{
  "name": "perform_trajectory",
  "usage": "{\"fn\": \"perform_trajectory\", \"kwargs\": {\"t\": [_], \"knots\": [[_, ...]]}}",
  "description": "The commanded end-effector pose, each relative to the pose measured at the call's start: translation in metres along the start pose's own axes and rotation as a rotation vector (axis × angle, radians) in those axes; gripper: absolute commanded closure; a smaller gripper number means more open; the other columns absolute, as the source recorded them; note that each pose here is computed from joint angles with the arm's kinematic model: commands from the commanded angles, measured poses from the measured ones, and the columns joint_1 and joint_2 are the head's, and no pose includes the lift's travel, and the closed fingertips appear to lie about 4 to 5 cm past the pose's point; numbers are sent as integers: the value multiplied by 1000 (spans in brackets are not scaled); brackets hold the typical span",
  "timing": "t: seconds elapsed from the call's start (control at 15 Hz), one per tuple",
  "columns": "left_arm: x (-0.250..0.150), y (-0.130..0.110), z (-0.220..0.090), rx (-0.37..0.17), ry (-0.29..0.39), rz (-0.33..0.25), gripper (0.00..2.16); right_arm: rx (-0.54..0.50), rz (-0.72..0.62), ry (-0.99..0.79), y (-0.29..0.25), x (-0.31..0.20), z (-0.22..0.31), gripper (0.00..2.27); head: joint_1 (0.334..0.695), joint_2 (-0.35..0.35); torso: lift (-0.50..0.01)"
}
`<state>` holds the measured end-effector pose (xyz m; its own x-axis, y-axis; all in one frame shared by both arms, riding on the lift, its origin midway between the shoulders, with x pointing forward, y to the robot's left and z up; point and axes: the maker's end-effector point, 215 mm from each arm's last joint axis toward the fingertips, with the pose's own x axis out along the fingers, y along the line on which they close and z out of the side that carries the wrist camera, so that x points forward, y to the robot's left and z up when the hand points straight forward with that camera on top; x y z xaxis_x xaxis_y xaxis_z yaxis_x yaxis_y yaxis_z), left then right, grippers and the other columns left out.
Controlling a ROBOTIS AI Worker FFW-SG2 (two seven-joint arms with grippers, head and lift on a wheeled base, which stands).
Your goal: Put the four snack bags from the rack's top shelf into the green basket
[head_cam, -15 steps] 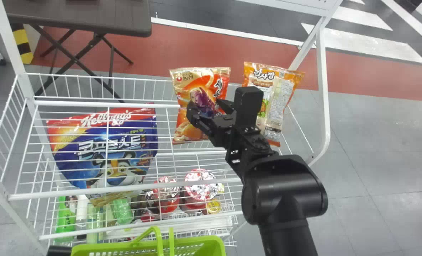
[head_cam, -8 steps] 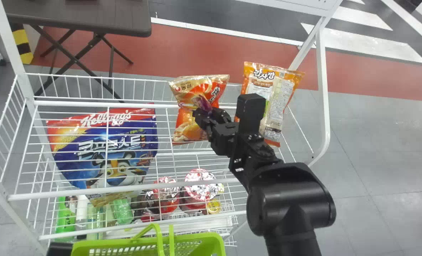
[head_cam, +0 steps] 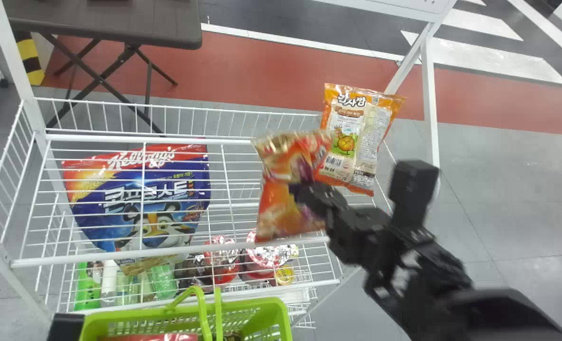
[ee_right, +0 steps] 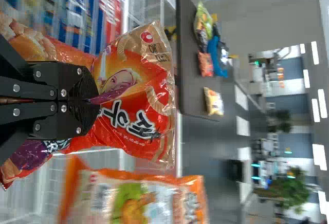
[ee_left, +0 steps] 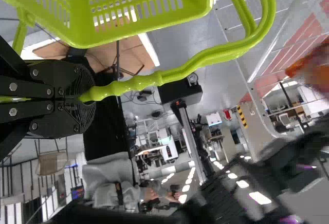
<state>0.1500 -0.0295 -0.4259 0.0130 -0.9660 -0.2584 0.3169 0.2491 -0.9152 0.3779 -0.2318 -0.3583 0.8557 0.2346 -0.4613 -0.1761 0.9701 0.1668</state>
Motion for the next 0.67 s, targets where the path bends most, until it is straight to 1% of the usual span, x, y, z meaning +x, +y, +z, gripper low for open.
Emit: {"fn": "perform_trajectory", "kwargs": {"t": [0.0, 0.07, 0.2, 0.27, 0.4, 0.6], "knots": [[-7, 4, 7, -17, -34, -1, 2115, 83, 51, 177, 14, -38, -55, 2219, 695, -350, 0], [-8, 5, 8, -27, -50, -10, 2115, 135, 85, 284, 23, -50, -84, 2219, 695, -350, 0], [-6, 4, 10, -20, -54, -11, 2115, 258, 145, 510, 42, -82, -151, 2219, 695, -350, 0], [-6, 4, 10, -22, -54, -12, 2115, 300, 172, 566, 50, -89, -171, 2219, 695, -350, 0], [-5, 2, 9, -21, -51, -19, 2115, 353, 223, 642, 71, -92, -202, 2219, 695, -350, 0], [-1, -2, 7, -19, -44, -29, 2115, 348, 260, 638, 88, -77, -211, 2219, 695, -350, 0]]}}
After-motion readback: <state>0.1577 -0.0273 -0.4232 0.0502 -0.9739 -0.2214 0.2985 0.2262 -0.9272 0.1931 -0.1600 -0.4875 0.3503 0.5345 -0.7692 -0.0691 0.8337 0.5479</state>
